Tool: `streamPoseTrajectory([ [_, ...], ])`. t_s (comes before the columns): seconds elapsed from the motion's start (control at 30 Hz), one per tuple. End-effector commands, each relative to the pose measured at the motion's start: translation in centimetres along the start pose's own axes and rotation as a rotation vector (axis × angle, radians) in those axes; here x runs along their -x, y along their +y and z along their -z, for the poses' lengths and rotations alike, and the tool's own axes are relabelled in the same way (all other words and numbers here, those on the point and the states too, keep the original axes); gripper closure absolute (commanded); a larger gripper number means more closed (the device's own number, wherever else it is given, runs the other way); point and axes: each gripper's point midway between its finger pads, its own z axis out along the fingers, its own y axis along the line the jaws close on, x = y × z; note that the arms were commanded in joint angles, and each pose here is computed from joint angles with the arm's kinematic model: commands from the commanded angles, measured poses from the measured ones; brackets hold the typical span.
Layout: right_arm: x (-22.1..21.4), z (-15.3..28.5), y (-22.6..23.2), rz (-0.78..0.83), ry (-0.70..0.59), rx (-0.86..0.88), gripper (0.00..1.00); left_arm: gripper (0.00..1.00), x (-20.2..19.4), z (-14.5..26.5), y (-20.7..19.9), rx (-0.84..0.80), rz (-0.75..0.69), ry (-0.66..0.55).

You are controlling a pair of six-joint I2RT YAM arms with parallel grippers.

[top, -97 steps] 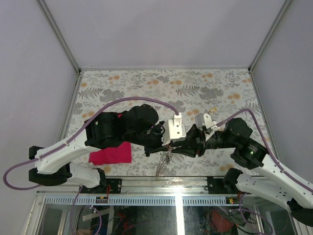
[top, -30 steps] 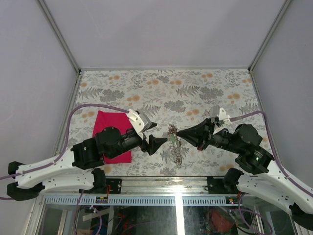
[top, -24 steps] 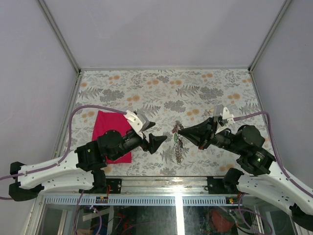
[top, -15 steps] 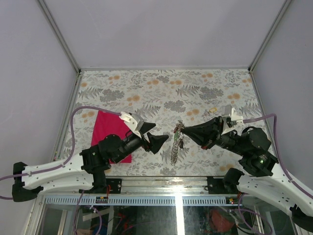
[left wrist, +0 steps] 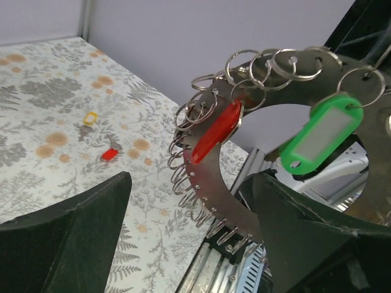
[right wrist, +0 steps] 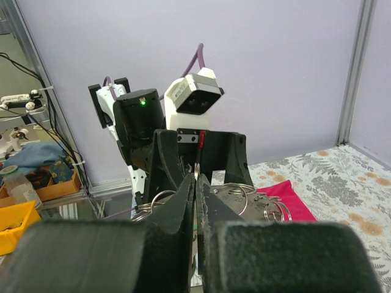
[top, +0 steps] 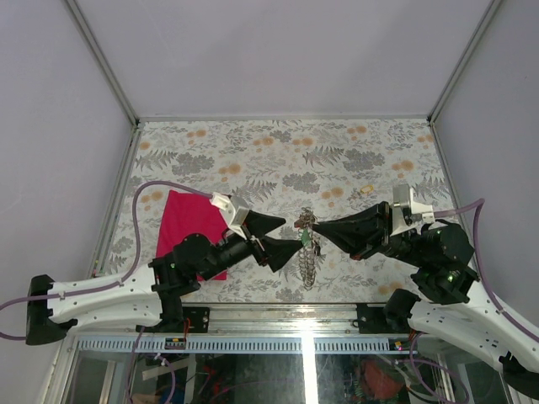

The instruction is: Put the keys on the keyring

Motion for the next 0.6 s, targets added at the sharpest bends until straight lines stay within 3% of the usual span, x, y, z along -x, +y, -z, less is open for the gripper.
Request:
streamPoseTrajectory([
  [0.0,3.5,-0.1,1.3,0.045,-0.125,0.054,1.00,0.17,1.1,-0.5,-1.9,-0.085,0.086,-0.069],
  [0.57,3.4,-0.3,1.4,0.041,-0.127,0.065,1.00,0.28,-0.9,-2.3,-0.4,0.003,0.184,-0.060],
])
